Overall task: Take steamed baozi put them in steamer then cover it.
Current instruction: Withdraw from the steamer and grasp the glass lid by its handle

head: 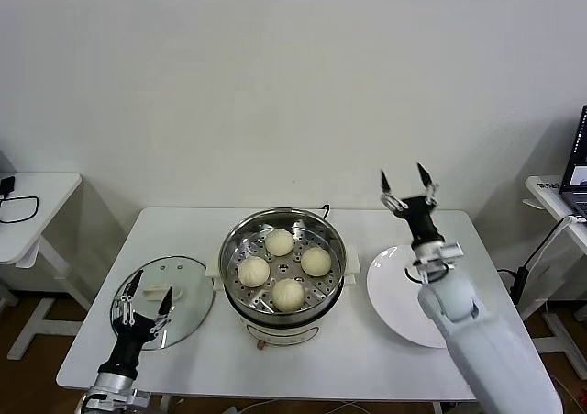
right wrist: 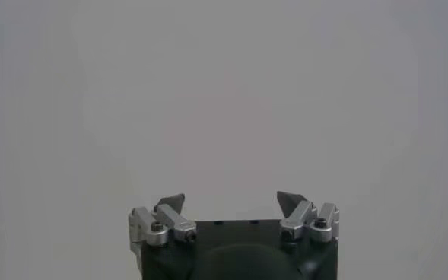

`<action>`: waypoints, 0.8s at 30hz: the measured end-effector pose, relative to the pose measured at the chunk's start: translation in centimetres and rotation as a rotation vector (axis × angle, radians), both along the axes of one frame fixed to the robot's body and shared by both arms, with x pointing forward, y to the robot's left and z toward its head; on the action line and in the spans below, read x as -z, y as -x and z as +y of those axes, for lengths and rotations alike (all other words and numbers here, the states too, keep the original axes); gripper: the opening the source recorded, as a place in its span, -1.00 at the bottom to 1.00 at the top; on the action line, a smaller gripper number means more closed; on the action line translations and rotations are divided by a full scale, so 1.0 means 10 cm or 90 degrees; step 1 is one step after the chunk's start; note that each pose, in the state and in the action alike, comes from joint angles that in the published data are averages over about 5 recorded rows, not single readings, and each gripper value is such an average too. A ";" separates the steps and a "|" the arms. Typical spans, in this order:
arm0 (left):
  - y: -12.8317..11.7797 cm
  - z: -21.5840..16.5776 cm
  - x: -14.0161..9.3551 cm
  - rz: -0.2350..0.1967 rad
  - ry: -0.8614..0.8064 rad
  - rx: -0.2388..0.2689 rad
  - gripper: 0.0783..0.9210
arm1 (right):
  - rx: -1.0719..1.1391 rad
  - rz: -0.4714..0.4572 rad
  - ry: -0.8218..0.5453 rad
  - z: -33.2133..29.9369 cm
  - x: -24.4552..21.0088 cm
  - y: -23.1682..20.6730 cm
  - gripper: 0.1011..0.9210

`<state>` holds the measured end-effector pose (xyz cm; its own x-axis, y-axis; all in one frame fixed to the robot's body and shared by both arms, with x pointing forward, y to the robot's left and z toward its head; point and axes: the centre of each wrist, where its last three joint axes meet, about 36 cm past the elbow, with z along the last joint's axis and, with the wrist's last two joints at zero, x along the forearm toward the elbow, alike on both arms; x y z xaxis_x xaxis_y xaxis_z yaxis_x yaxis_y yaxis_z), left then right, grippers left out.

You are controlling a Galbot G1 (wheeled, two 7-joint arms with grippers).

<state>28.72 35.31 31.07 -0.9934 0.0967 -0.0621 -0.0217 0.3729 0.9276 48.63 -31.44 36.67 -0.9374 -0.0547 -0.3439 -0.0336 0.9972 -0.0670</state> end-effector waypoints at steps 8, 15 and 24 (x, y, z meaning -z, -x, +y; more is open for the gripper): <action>0.03 0.27 0.29 0.032 -0.119 -0.013 0.77 | 0.049 0.036 -0.025 -0.06 0.37 0.39 0.76; -0.02 0.35 0.43 0.040 -0.171 -0.012 0.77 | 0.070 0.058 -0.030 -0.07 0.54 0.60 0.76; -0.12 0.36 0.53 0.041 -0.211 -0.006 0.77 | 0.082 0.077 -0.030 -0.06 0.68 0.74 0.76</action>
<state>29.90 38.95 25.81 -0.9952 0.0921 0.0342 0.0390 0.0512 0.9979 41.18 -32.08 29.86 -0.9701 0.0827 -0.2283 0.0902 0.9957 -0.0227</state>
